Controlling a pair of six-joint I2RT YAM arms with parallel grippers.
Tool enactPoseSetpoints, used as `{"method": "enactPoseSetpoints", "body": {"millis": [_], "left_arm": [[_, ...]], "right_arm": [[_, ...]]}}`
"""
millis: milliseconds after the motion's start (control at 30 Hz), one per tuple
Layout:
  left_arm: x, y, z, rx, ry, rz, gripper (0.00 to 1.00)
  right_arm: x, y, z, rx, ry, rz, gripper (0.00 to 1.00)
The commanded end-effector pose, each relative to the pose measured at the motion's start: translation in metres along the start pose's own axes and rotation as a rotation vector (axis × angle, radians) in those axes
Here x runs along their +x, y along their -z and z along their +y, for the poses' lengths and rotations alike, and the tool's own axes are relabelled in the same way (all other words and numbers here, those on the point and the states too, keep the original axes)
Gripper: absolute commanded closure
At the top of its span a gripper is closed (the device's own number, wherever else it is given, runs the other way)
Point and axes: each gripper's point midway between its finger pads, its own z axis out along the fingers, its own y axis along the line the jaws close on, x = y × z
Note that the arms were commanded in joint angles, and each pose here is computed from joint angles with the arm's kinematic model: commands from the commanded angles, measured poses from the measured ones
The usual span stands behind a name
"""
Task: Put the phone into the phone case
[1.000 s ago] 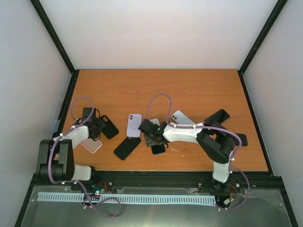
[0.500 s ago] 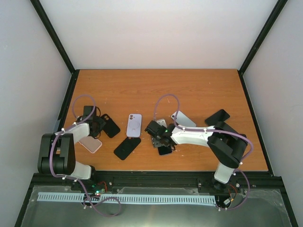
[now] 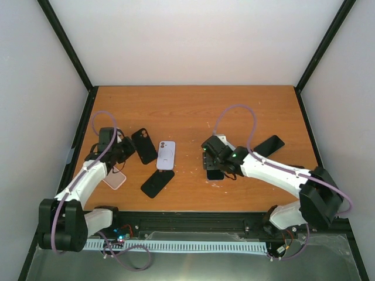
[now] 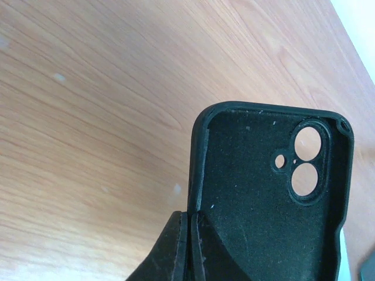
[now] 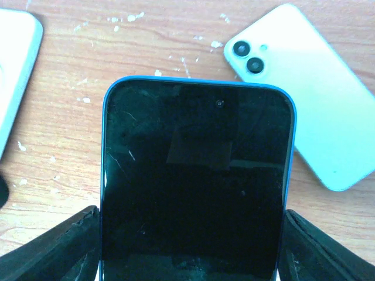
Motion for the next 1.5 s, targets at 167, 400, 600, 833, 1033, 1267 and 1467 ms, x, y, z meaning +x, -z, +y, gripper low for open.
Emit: {"method": "enactPoseSetpoints", "body": {"millis": [167, 400, 600, 833, 1033, 1267, 1467], "left_arm": [[0.074, 0.011, -0.071, 0.165, -0.165, 0.188, 1.00], [0.142, -0.015, -0.097, 0.173, -0.236, 0.342, 1.00], [0.198, -0.035, -0.120, 0.163, -0.301, 0.462, 1.00], [0.223, -0.055, -0.127, 0.174, -0.294, 0.520, 1.00], [0.236, -0.059, -0.122, 0.194, -0.290, 0.571, 0.94], [0.239, -0.045, -0.125, 0.246, -0.265, 0.600, 0.67], [0.223, -0.029, -0.127, 0.289, -0.227, 0.564, 0.41]], "right_arm": [[-0.025, 0.045, -0.016, -0.041, -0.052, -0.094, 0.43], [-0.022, 0.058, -0.011, -0.115, -0.097, -0.106, 0.43], [-0.012, 0.057, 0.004, -0.229, -0.121, -0.079, 0.44], [0.005, 0.042, 0.027, -0.354, -0.174, -0.008, 0.46], [0.006, 0.031, 0.037, -0.389, -0.204, 0.012, 0.47], [0.002, 0.022, 0.048, -0.409, -0.225, 0.018, 0.47], [-0.004, 0.013, 0.056, -0.425, -0.259, 0.012, 0.47]]}}
